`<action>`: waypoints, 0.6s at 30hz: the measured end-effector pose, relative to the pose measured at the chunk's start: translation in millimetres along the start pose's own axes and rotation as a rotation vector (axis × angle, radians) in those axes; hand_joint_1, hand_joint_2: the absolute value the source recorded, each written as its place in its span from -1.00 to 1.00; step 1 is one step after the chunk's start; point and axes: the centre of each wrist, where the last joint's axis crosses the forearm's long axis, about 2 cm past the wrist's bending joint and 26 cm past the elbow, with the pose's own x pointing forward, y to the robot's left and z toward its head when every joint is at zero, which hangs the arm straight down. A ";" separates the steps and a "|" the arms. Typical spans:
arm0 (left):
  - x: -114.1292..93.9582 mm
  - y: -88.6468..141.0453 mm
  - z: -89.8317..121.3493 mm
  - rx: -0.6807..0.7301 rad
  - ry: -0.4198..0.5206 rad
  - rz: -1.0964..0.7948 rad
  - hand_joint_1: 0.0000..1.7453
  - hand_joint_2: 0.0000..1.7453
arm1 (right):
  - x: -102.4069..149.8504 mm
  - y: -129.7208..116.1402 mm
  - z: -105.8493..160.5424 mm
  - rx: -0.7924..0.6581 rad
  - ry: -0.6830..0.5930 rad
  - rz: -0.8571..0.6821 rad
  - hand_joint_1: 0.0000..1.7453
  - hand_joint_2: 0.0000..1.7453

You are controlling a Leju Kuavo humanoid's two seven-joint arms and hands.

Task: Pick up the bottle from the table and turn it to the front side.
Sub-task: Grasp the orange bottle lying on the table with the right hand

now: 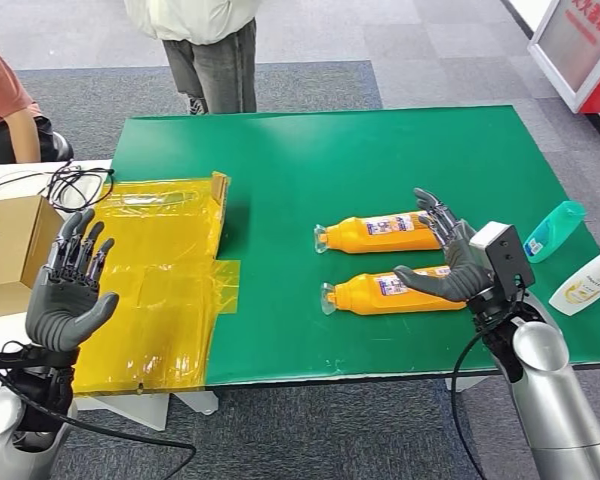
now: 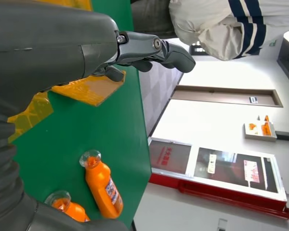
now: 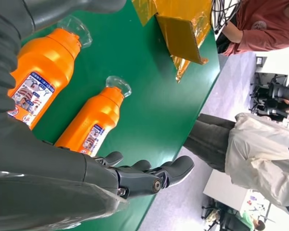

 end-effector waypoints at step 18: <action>-0.8 0.2 5.7 0.006 0.030 -0.015 -1.00 1.00 | 2.0 -12.1 -2.4 -0.052 0.142 0.485 -1.00 1.00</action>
